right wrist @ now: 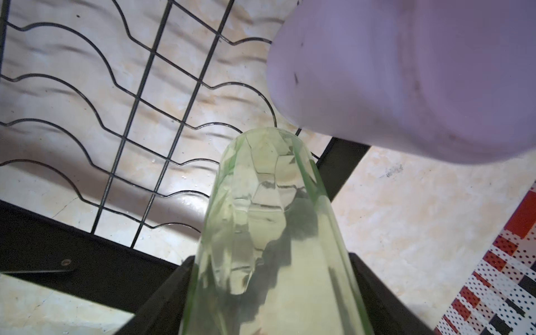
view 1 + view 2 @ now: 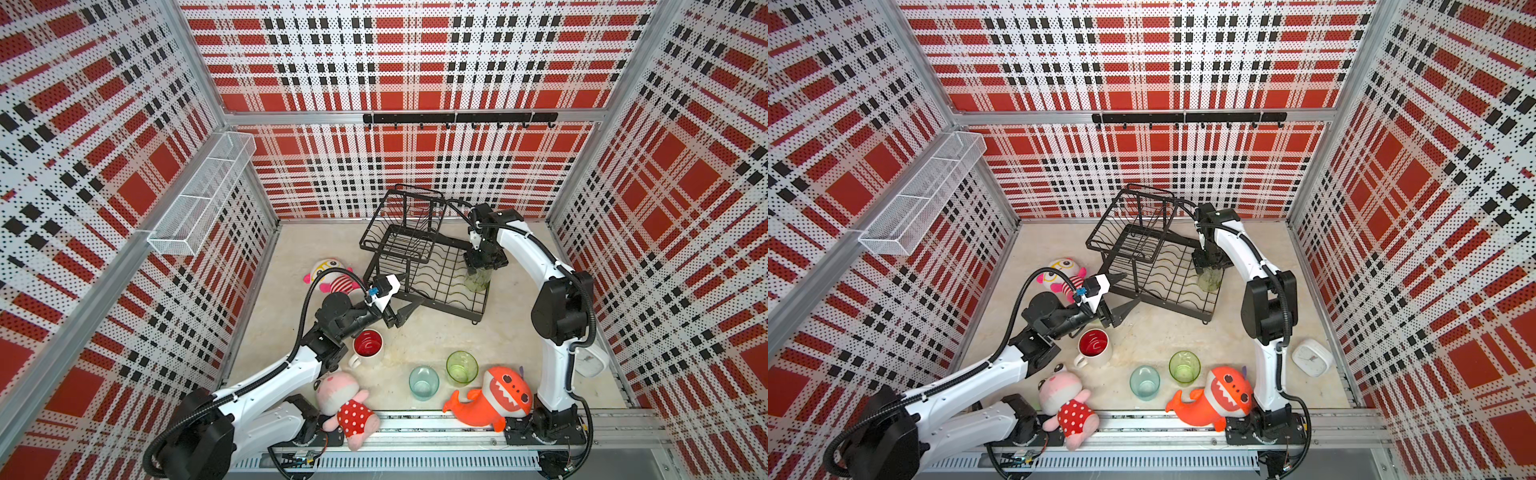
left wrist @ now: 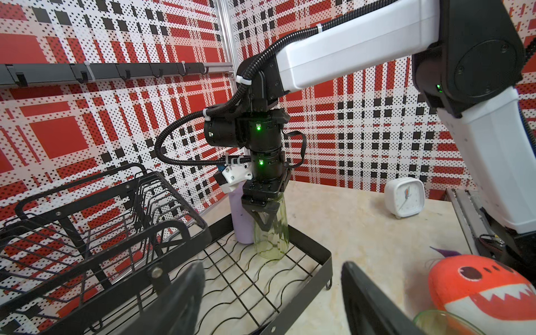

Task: Load cups into a dish rack
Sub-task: Place the cup upside down at the dish rack.

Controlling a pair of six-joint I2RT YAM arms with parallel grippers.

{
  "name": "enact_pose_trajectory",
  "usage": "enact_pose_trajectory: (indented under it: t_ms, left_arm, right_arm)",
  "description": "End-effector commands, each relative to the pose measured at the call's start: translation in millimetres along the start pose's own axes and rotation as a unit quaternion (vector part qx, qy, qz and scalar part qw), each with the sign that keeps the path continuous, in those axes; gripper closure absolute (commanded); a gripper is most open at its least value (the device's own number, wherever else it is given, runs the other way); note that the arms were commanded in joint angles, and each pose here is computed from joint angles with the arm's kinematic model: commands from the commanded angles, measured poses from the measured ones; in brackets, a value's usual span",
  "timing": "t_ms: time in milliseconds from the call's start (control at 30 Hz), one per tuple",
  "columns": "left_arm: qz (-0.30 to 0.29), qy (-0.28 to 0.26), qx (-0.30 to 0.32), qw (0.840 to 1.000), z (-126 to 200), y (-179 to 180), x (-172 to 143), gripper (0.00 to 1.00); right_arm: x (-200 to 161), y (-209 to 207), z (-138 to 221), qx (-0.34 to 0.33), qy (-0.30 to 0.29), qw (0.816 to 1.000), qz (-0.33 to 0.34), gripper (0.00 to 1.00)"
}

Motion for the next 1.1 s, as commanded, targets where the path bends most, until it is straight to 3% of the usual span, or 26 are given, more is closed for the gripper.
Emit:
enact_pose_trajectory:
  t_ms: [0,833,1067]
  left_arm:
    - [-0.011,-0.007,-0.001,1.000,-2.3,-1.3,10.1,0.23]
    - [-0.017,0.003,0.001,1.000,-5.4,-2.5,6.7,0.23]
    - [-0.018,0.003,-0.001,1.000,-5.9,-3.5,7.4,0.23]
  right_arm:
    - [-5.8,-0.9,0.0,-0.015,0.022,1.000,0.007,0.39]
    - [-1.7,-6.5,-21.0,-0.039,0.036,0.998,0.016,0.25]
    - [1.0,-12.0,-10.6,-0.056,0.022,0.998,0.014,0.19]
Point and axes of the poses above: each gripper's point midway between its finger pads, its own z axis back along the fingers, its own y axis along the line the jaws close on, x = y × z, the point moved 3 cm from there along z, back along the fingers, and after that the axes turned 11 degrees about z, right-handed, at the moved point
